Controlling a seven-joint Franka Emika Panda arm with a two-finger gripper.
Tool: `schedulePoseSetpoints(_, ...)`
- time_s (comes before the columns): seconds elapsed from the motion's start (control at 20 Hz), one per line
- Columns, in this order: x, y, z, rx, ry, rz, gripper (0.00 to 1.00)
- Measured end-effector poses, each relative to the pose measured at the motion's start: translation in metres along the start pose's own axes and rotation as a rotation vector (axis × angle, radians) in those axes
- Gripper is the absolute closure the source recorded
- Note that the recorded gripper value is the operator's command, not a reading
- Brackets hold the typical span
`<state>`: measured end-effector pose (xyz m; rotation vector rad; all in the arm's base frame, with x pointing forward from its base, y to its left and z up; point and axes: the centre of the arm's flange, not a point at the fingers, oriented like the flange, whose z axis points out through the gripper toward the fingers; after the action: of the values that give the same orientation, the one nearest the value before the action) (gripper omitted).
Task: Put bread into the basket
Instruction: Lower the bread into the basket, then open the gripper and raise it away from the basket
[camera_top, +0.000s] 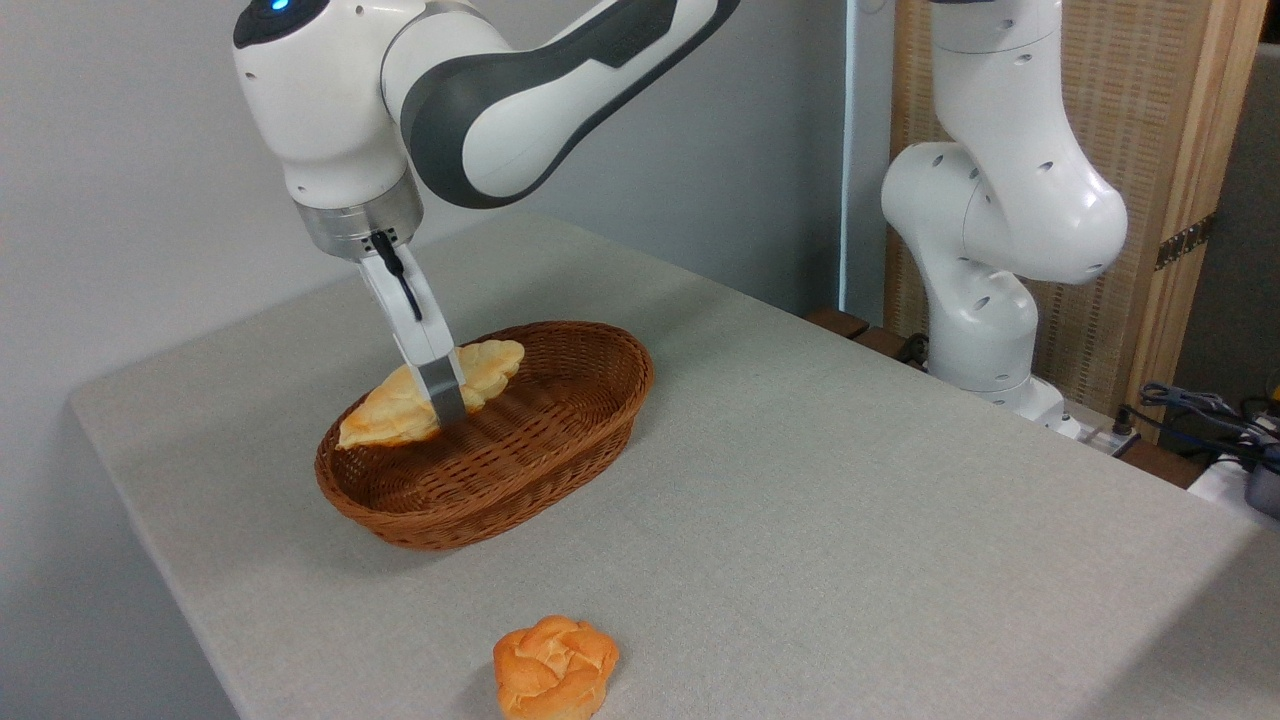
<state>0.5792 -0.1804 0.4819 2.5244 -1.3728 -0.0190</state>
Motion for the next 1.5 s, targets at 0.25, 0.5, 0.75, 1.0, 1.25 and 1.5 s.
schedulePoseSetpoints(0.25, 0.0, 0.0, -0.001, 0.0, 0.0, 0.0, 0.0)
schedulePoseSetpoints(0.5, -0.003, -0.002, -0.004, 0.005, 0.003, -0.006, 0.0)
schedulePoseSetpoints(0.75, -0.037, -0.015, -0.064, 0.092, 0.049, -0.067, 0.0)
schedulePoseSetpoints(1.0, -0.088, -0.019, -0.135, 0.233, 0.004, -0.122, 0.0)
schedulePoseSetpoints(1.25, -0.13, -0.044, -0.181, 0.282, 0.038, -0.218, 0.0)
schedulePoseSetpoints(1.5, -0.12, -0.043, -0.171, 0.255, 0.022, -0.269, 0.0)
